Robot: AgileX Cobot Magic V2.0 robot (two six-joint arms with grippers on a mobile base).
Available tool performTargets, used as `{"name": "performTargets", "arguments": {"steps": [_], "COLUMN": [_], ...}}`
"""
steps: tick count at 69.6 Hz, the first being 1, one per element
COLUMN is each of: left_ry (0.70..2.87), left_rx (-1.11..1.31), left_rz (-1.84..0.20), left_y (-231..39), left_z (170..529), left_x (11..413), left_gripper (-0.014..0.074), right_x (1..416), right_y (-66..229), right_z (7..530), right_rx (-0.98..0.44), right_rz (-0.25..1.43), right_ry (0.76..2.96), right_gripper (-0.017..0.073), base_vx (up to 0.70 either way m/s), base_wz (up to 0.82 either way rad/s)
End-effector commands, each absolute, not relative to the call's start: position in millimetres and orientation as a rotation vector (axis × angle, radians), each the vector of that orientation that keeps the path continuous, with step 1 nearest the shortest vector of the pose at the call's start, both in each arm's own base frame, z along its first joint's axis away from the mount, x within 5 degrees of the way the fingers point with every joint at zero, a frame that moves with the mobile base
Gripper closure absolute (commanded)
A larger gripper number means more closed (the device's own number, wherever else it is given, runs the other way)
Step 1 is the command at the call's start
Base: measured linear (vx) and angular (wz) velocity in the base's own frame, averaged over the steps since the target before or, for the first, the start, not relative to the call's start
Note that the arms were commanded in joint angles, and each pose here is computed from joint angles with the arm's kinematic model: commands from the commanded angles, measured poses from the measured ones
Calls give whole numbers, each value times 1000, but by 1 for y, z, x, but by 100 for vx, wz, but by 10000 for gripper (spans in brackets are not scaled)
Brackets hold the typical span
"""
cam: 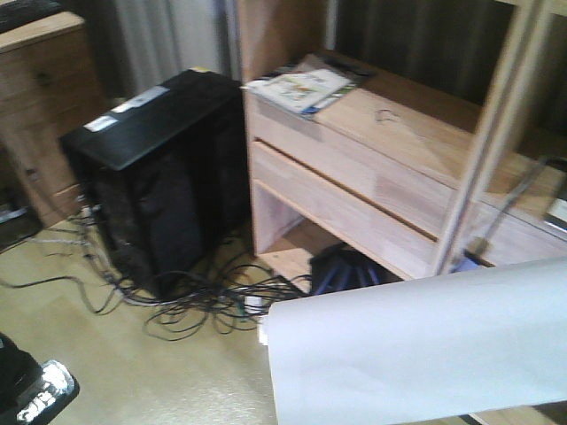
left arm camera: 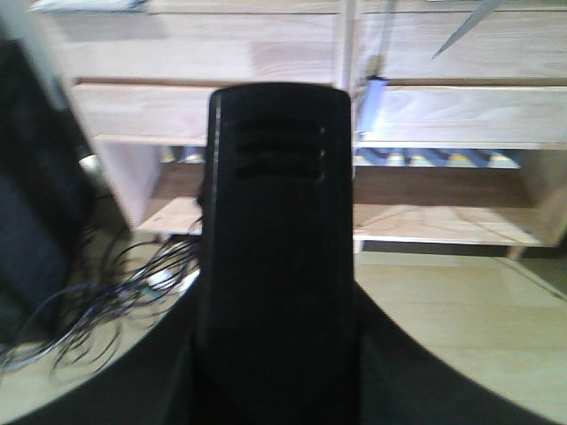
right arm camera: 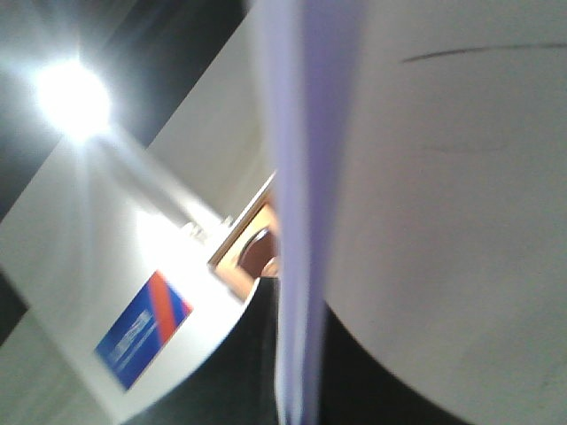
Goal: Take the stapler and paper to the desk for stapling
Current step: 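Drive the base away from the shelf toward the wooden desk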
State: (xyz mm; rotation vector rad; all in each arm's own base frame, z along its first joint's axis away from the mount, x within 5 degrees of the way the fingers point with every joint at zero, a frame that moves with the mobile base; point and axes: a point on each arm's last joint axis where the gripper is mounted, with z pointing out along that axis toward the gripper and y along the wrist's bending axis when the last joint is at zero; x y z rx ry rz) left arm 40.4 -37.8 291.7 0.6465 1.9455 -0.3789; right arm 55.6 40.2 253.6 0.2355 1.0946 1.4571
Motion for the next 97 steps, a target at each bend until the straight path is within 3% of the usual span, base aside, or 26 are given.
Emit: {"name": "performTargets", "arguments": {"steps": [1, 97], "left_ry": [1831, 1831], "left_rx": [579, 579], "left_rz": [-406, -406], "left_y": [-38, -38], "left_z": [310, 310], "left_x": [43, 43], "left_gripper": [600, 600], "right_x": [53, 53], "right_y": [40, 40], "right_z": [256, 256], "right_rx": [206, 207], "right_rz": [1471, 1472], "right_ry": [1051, 1051], "right_gripper": [565, 565], "base_vx": [3, 8], "base_wz": [69, 54]}}
